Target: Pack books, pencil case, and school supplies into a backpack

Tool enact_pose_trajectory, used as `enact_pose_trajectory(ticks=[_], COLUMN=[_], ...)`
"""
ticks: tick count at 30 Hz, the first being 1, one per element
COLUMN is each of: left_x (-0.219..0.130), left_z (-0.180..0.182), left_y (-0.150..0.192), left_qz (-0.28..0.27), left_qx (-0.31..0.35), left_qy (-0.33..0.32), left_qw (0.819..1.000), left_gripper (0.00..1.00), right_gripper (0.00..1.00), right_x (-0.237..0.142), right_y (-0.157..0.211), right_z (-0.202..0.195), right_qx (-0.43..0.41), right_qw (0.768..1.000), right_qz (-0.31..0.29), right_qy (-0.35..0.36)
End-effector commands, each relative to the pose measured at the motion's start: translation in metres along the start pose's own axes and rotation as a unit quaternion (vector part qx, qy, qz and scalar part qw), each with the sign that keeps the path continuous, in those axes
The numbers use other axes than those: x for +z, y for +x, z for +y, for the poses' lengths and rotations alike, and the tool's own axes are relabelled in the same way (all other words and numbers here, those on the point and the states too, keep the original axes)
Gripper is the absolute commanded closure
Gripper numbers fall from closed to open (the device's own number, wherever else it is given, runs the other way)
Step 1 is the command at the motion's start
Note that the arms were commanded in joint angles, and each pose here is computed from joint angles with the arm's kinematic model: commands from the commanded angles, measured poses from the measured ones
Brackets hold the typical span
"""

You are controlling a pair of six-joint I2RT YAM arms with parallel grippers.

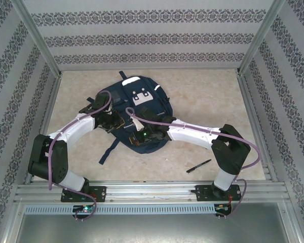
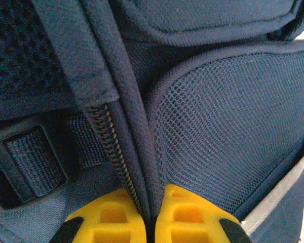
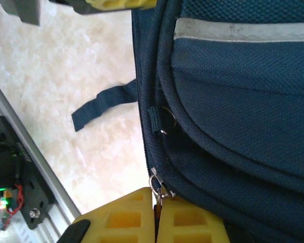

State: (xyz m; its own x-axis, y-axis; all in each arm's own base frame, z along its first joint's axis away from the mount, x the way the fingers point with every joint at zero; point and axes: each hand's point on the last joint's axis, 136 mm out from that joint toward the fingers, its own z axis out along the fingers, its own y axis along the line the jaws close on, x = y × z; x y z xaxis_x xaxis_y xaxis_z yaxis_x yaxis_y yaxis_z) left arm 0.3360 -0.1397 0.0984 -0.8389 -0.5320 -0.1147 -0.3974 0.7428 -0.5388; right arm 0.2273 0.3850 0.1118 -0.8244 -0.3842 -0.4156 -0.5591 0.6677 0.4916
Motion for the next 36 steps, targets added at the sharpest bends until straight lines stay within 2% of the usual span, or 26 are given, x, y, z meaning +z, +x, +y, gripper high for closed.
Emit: enact_pose_trajectory(ticks=[1, 3, 6, 9, 12, 15, 17, 18, 21, 23, 27, 32, 36], left_x=[-0.016, -0.018, -0.017, -0.020, -0.022, -0.016, -0.011, -0.010, -0.015, -0.027, -0.052, -0.060, -0.069], left_z=[0.010, 0.014, 0.018, 0.027, 0.040, 0.034, 0.013, 0.006, 0.001, 0.010, 0.050, 0.081, 0.104], left_y=[-0.024, -0.028, -0.028, -0.023, -0.028, -0.051, -0.064, -0.070, -0.077, -0.071, -0.036, 0.011, 0.014], left_qz=[-0.024, -0.003, 0.060, 0.127, 0.170, 0.172, 0.168, 0.156, 0.115, 0.102, 0.105, 0.117, 0.077], left_qx=[0.048, 0.051, 0.070, 0.091, 0.134, 0.159, 0.134, 0.125, 0.103, 0.088, 0.084, 0.047, 0.039], left_qy=[-0.034, -0.023, 0.008, 0.015, -0.016, -0.017, 0.036, 0.048, 0.057, 0.034, -0.048, -0.075, -0.126], left_qw=[0.998, 0.998, 0.996, 0.988, 0.976, 0.972, 0.976, 0.979, 0.986, 0.990, 0.990, 0.989, 0.988], left_gripper=[1.00, 1.00, 1.00, 1.00, 1.00, 0.95, 0.80, 0.71, 0.55, 0.52, 0.48, 0.47, 0.43], right_gripper=[1.00, 1.00, 1.00, 1.00, 1.00, 1.00, 1.00, 1.00, 1.00, 1.00, 1.00, 1.00, 1.00], right_x=[-0.023, -0.033, -0.049, -0.062, -0.072, -0.071, -0.063, -0.056, -0.035, -0.024, -0.011, 0.001, 0.007], right_y=[0.017, 0.035, 0.055, 0.061, 0.055, 0.047, 0.038, 0.032, 0.017, 0.005, -0.023, -0.032, -0.029], right_z=[-0.022, -0.048, -0.089, -0.109, -0.109, -0.092, -0.071, -0.057, -0.012, 0.010, 0.040, 0.051, 0.054], right_qx=[-0.043, -0.054, -0.041, 0.031, 0.027, 0.006, -0.004, -0.014, -0.043, -0.046, -0.039, -0.050, -0.052], right_qw=[0.997, 0.991, 0.982, 0.987, 0.992, 0.996, 0.998, 0.998, 0.999, 0.999, 0.997, 0.996, 0.995], right_qz=[0.015, 0.042, 0.073, 0.072, 0.050, 0.040, 0.032, 0.029, 0.025, 0.013, -0.022, -0.008, 0.004], right_qy=[0.069, 0.115, 0.169, 0.137, 0.115, 0.084, 0.060, 0.046, 0.009, -0.008, -0.056, -0.074, -0.086])
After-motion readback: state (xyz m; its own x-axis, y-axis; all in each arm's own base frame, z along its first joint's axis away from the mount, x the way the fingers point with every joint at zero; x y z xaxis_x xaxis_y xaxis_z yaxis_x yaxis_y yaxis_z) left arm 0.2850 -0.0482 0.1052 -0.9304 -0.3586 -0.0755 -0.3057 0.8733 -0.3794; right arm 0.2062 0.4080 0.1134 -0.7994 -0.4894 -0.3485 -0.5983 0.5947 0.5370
